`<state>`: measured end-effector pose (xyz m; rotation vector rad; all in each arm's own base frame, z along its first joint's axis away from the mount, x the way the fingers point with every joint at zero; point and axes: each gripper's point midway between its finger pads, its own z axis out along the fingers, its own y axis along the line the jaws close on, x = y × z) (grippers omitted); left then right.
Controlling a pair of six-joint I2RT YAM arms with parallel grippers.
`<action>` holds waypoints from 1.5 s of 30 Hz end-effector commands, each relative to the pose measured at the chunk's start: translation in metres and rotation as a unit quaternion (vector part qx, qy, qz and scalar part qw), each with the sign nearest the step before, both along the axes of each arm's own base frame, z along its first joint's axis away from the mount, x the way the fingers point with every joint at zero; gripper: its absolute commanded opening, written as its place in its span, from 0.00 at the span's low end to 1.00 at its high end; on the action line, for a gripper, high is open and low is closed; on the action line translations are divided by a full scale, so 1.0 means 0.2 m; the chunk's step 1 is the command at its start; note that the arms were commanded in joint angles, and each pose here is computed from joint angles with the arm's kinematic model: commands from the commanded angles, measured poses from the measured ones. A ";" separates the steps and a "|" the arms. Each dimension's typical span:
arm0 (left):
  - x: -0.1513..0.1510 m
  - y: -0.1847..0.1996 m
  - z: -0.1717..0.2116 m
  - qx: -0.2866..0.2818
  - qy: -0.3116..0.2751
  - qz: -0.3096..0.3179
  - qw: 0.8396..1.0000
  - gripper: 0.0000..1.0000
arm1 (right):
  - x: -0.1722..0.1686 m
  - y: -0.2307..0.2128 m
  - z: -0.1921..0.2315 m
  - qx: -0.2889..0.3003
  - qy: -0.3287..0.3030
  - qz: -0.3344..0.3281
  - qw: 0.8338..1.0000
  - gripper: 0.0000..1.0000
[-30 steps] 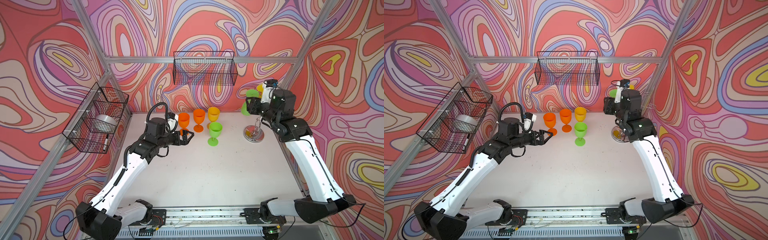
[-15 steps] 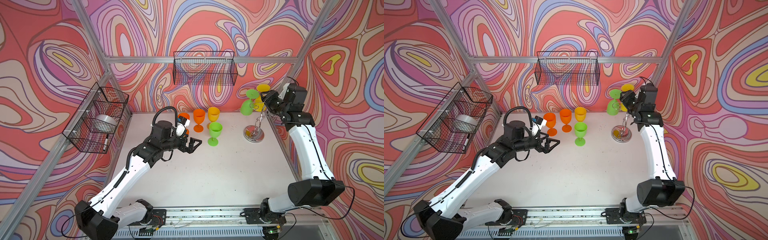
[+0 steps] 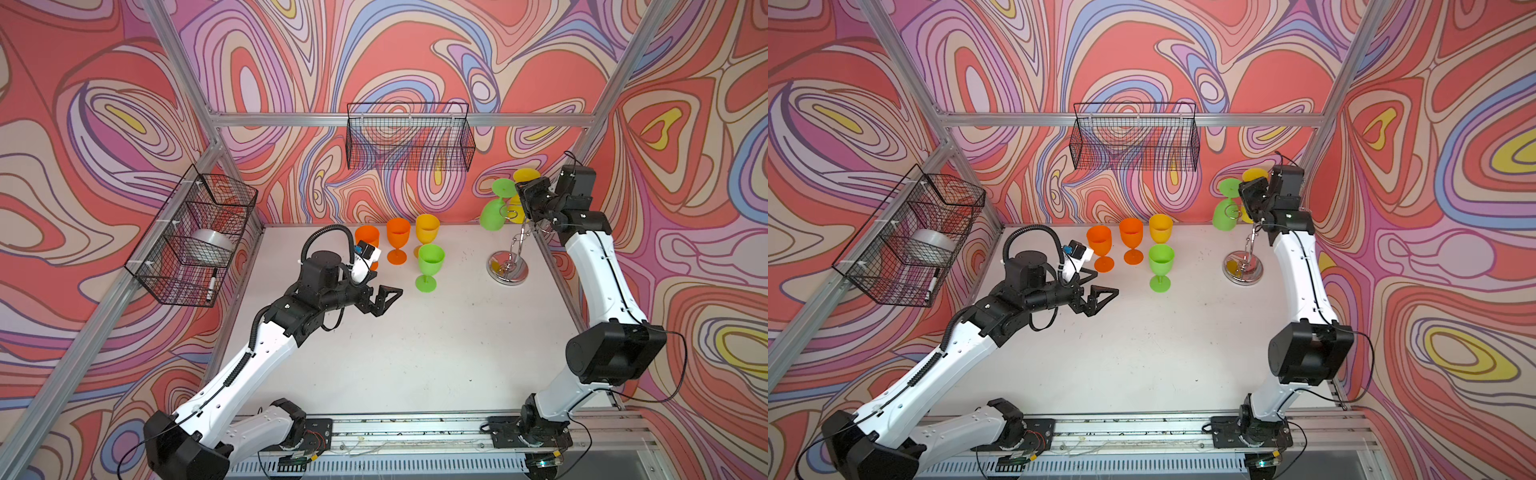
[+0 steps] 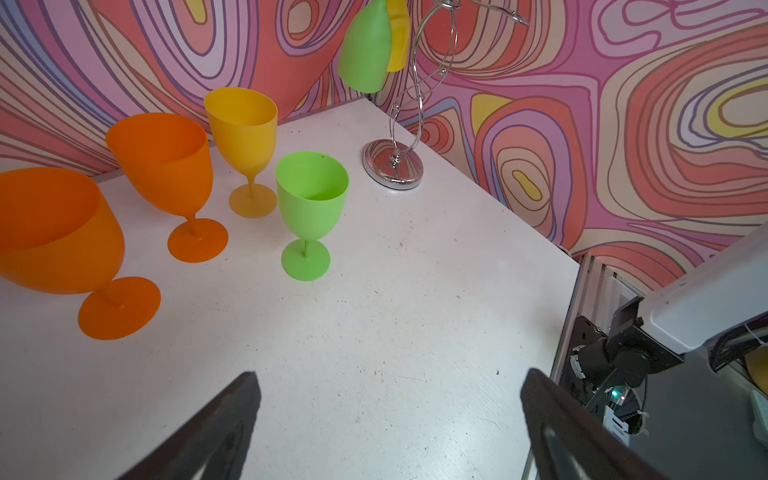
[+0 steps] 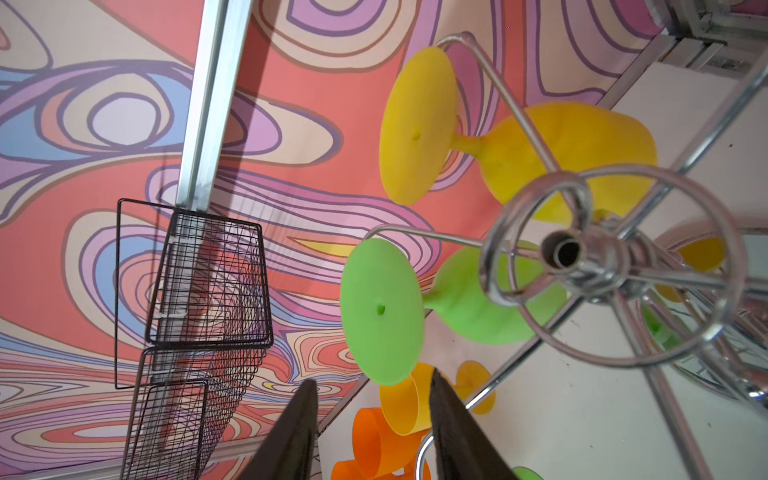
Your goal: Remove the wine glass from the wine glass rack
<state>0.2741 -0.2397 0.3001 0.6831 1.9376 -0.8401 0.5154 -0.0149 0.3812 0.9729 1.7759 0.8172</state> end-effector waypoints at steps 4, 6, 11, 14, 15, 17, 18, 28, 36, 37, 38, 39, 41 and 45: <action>0.00 -0.01 0.04 -0.008 -0.031 -0.007 0.999 0.98 | 0.08 -0.02 0.00 0.022 0.001 -0.010 1.000 0.44; 0.00 -0.01 0.04 -0.008 -0.030 -0.007 1.000 0.98 | 0.09 -0.02 -0.01 0.024 0.001 -0.014 1.000 0.44; 0.01 -0.01 0.04 -0.005 -0.029 -0.002 1.000 0.98 | 0.14 -0.03 -0.08 0.033 0.009 -0.016 0.999 0.43; 0.01 0.00 0.03 -0.004 -0.029 0.000 1.000 0.98 | 0.16 -0.03 -0.10 0.037 0.009 -0.016 0.999 0.43; 0.01 0.00 0.03 -0.004 -0.030 0.001 1.000 0.98 | 0.17 -0.03 -0.11 0.037 0.008 -0.016 0.999 0.43; 0.01 0.00 0.03 -0.004 -0.029 0.001 1.000 0.98 | 0.18 -0.03 -0.12 0.040 0.010 -0.015 0.999 0.42; 0.01 0.00 0.03 -0.003 -0.029 0.002 1.000 0.98 | 0.19 -0.02 -0.13 0.043 0.013 -0.014 0.999 0.42; 0.02 -0.01 0.02 -0.004 -0.026 0.000 1.000 0.98 | 0.25 -0.01 -0.13 0.059 -0.005 -0.006 0.998 0.34; 0.02 -0.01 0.02 -0.004 -0.026 0.001 1.000 0.98 | 0.29 0.01 -0.12 0.087 -0.035 0.001 0.996 0.22; 0.02 -0.01 0.02 -0.003 -0.026 0.001 1.000 0.98 | 0.29 0.02 -0.12 0.091 -0.037 0.002 0.995 0.21; 0.02 0.00 0.02 -0.004 -0.026 0.001 1.000 0.98 | 0.30 0.01 -0.12 0.097 -0.041 0.000 0.994 0.19; 0.02 -0.01 0.01 -0.004 -0.026 0.001 1.000 0.98 | 0.30 0.01 -0.12 0.100 -0.045 -0.001 0.994 0.16; 0.02 0.00 0.01 -0.003 -0.025 0.002 1.000 0.98 | 0.30 0.01 -0.11 0.108 -0.052 -0.003 0.993 0.12; 0.02 0.00 0.01 -0.002 -0.026 0.003 1.000 0.98 | 0.29 0.00 -0.08 0.115 -0.067 -0.012 0.991 0.05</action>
